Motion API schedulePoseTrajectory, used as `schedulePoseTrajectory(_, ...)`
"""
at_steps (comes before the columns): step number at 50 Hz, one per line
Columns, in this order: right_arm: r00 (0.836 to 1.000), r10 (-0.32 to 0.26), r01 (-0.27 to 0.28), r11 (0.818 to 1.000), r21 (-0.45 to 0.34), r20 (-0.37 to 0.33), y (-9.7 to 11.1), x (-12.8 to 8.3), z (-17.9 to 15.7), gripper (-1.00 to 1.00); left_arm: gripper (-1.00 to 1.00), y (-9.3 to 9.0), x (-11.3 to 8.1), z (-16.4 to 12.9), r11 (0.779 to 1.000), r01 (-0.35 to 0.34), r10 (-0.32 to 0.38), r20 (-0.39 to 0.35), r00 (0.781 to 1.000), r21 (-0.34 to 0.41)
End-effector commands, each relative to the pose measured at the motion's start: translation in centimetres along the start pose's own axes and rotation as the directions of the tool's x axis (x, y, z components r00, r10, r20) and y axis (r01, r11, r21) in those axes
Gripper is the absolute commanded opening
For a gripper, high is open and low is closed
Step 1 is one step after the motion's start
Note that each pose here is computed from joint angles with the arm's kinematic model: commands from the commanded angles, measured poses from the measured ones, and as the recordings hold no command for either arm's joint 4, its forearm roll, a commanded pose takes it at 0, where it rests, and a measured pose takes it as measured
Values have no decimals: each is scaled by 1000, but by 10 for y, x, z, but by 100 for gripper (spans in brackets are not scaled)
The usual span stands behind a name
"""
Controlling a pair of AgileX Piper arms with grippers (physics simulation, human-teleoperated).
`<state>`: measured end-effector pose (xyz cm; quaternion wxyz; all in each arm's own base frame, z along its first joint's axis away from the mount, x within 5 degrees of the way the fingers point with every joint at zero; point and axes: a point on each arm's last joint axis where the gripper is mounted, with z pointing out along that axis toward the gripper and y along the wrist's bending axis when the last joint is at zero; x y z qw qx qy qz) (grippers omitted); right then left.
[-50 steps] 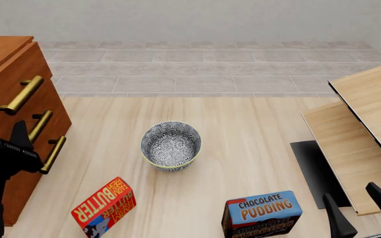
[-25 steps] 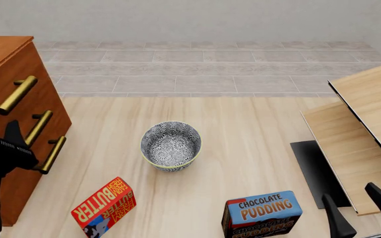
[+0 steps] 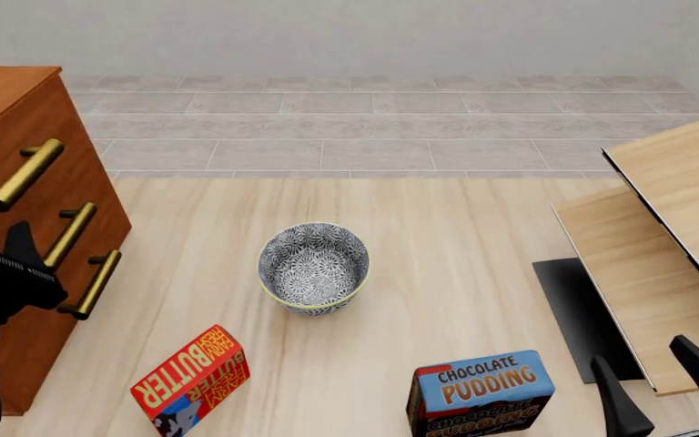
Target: Close the top drawer of the cabinet.
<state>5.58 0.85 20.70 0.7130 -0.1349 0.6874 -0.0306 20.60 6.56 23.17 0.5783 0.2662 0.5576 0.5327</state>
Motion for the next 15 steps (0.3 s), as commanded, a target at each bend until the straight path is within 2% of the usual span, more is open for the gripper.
schedulePoseTrajectory(1,1000,1,-1,1000,5,-1,0,0,0,100,100,-1,11,4,1000,4,-4,-57,998,-3)
schedulePoseTrajectory(15,1000,-2,2,1000,7,-2,0,0,0,100,100,-2,17,8,1000,3,-3,-80,997,-1)
